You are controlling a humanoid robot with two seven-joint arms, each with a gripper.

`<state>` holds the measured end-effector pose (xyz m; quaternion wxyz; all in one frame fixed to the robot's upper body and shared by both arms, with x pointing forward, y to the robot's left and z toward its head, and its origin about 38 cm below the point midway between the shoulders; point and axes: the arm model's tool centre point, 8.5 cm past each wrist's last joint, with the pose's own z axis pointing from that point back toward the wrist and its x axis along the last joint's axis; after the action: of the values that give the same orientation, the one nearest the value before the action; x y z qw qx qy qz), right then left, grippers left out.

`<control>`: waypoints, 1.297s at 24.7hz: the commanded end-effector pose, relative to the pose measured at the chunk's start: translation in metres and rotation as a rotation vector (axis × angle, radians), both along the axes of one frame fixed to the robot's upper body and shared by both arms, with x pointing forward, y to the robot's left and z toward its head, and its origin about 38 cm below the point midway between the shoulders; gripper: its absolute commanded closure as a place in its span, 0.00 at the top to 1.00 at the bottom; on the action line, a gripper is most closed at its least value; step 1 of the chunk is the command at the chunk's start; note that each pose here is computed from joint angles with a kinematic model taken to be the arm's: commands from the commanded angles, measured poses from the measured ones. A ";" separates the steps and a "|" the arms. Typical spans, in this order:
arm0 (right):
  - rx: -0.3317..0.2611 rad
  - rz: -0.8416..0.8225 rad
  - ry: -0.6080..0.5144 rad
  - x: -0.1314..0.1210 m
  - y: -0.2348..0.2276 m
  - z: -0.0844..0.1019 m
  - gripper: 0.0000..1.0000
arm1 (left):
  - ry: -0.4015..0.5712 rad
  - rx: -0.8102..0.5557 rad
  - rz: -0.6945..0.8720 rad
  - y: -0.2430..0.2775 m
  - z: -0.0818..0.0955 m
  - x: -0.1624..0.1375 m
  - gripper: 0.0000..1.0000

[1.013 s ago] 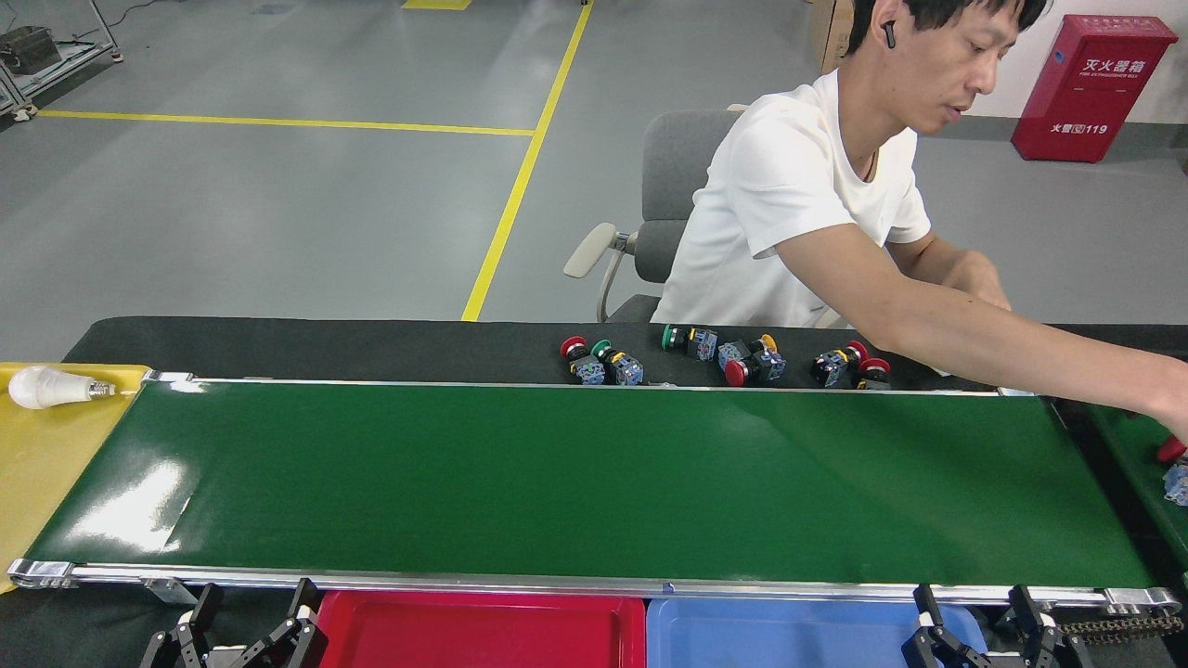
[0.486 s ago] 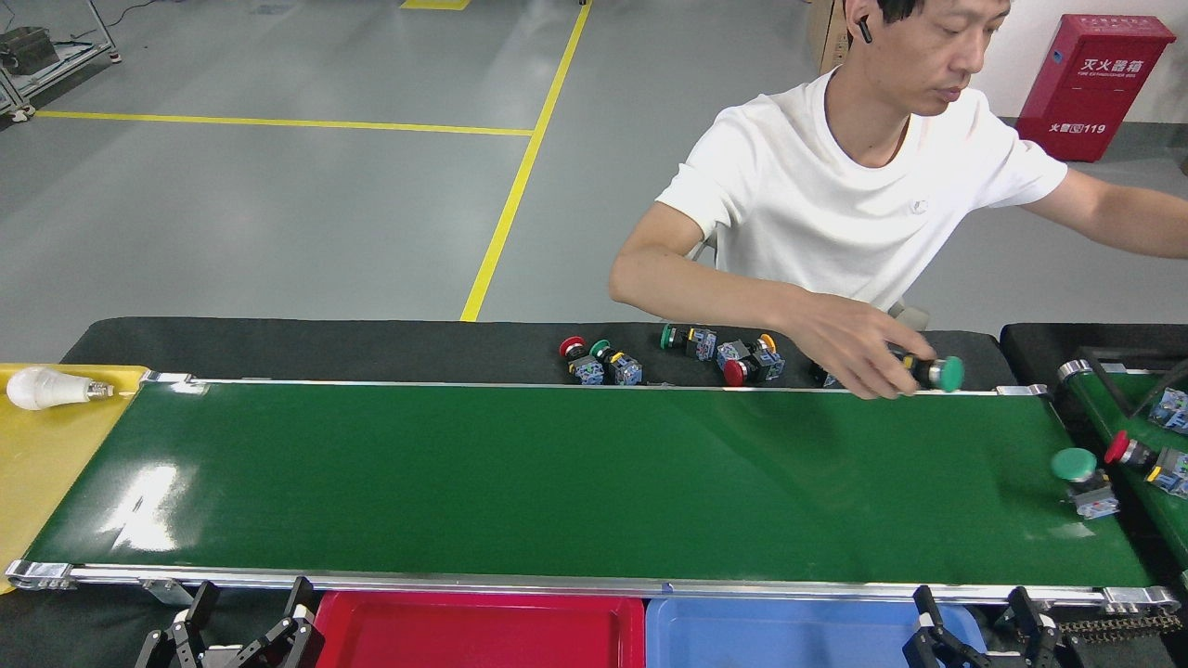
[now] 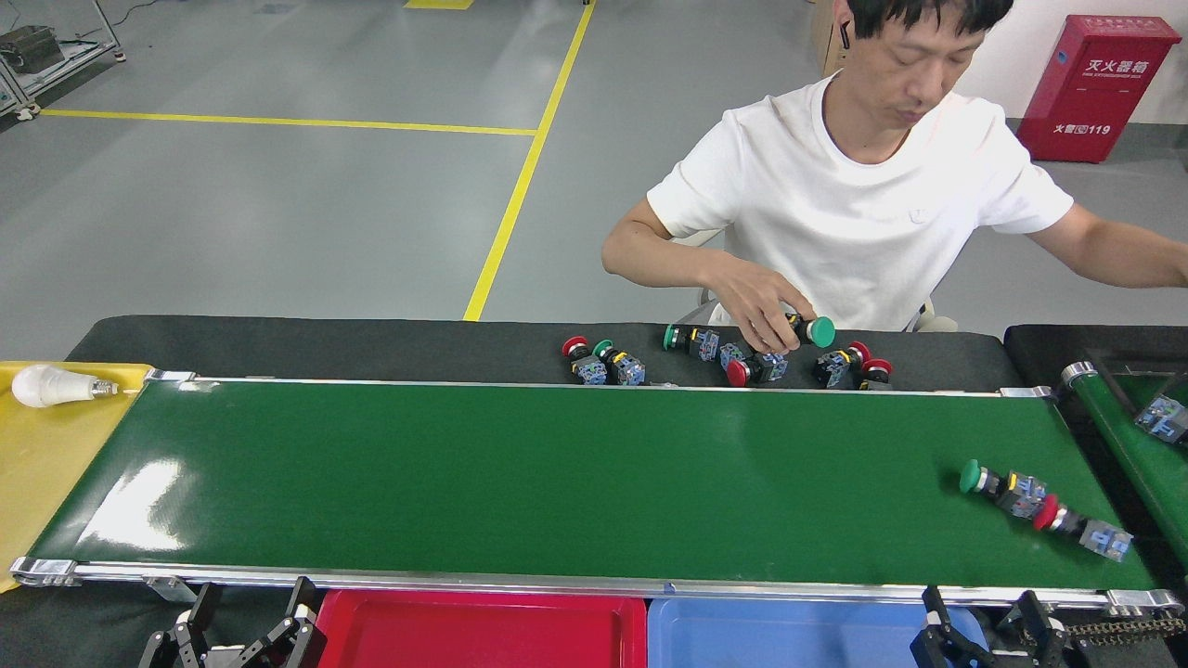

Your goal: Pick switch part from conveyor to tray

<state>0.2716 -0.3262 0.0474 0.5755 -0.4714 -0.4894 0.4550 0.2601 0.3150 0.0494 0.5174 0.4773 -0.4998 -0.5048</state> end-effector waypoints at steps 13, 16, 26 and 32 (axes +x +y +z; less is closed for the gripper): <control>-0.009 -0.004 0.056 0.005 -0.006 -0.003 1.00 | -0.016 0.020 -0.021 0.005 0.009 0.005 1.00; -0.010 -0.017 0.063 0.002 -0.010 -0.005 1.00 | -0.015 0.023 -0.035 0.005 0.009 0.004 1.00; -0.011 -0.060 0.065 0.014 -0.019 -0.006 1.00 | -0.020 0.001 -0.044 -0.001 0.008 0.004 1.00; -0.057 -0.087 0.100 0.050 -0.025 -0.010 0.98 | -0.003 -0.015 -0.030 -0.005 0.005 0.004 1.00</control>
<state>0.3180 -0.3476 0.0367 0.6066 -0.4816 -0.4360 0.4583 0.2615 0.3100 0.0492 0.5143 0.4616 -0.5100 -0.5122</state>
